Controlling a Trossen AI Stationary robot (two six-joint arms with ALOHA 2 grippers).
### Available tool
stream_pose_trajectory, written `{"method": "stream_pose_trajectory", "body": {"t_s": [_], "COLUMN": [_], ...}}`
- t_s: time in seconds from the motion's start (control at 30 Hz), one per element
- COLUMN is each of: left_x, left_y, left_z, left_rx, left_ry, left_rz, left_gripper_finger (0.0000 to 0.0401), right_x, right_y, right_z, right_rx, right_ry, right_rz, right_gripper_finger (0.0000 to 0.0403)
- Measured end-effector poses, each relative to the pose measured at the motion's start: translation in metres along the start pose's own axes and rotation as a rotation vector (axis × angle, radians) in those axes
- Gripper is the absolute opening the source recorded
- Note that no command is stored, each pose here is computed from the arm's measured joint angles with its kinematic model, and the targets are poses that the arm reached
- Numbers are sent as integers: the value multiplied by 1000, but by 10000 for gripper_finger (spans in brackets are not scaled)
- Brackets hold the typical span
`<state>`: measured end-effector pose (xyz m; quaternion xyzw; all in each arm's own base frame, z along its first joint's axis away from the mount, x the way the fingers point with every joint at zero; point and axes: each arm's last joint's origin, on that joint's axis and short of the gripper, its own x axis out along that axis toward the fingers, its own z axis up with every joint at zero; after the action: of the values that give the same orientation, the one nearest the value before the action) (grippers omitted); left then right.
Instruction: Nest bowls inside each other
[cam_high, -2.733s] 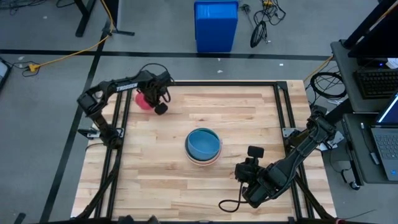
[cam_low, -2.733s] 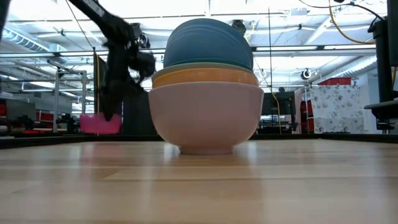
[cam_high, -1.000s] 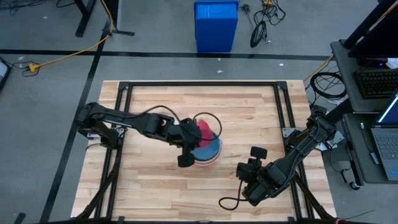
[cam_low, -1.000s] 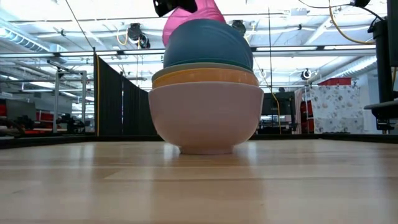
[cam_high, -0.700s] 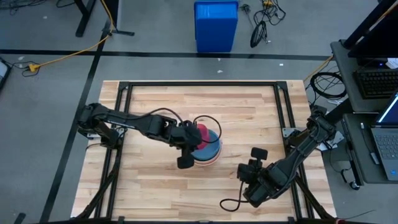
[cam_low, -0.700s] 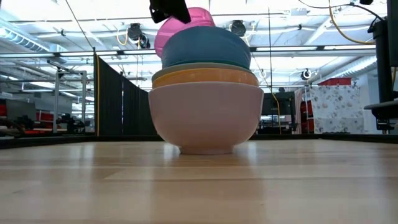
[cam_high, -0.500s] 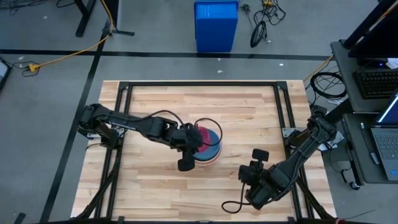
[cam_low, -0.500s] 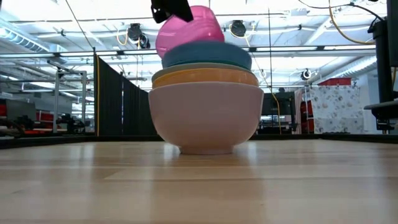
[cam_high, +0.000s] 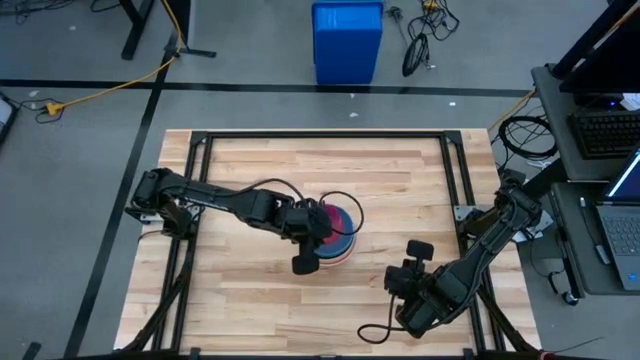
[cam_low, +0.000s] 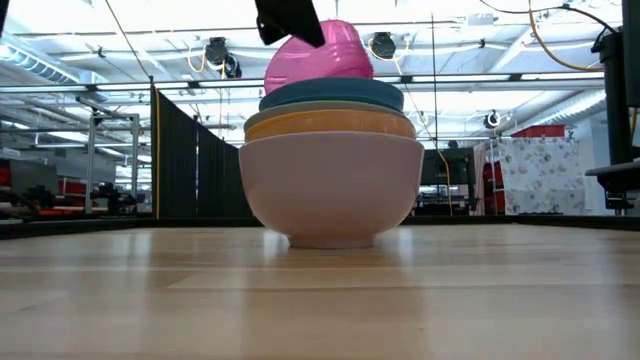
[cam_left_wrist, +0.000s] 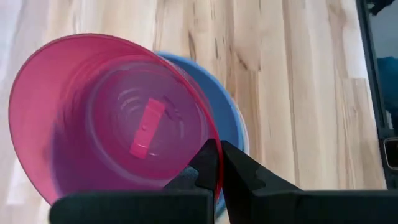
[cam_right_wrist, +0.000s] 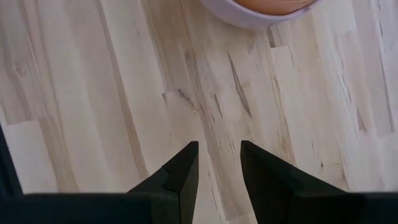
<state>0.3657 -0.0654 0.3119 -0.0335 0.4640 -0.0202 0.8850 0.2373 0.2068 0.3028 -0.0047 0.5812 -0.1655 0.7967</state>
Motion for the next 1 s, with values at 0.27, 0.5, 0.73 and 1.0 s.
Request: {"method": "stream_pose_trajectory", "body": {"t_s": [0.27, 0.5, 0.73, 1.0], "left_x": [23, 34, 33, 31], "left_y": [2, 2, 2, 2], "left_z": [-9, -11, -10, -8], "left_rx": [17, 23, 16, 4], "left_ry": [123, 152, 144, 131], "left_rz": [41, 45, 44, 43], "left_gripper_finger": [0, 0, 39, 176], "right_x": [1, 0, 0, 0], "right_y": [-1, -1, -1, -1], "right_z": [1, 1, 1, 1], "right_rx": [-2, 2, 1, -2], "right_ry": [-1, -1, 0, 0], "right_rz": [-3, -2, -1, -1], "right_gripper_finger": [105, 105, 105, 105]}}
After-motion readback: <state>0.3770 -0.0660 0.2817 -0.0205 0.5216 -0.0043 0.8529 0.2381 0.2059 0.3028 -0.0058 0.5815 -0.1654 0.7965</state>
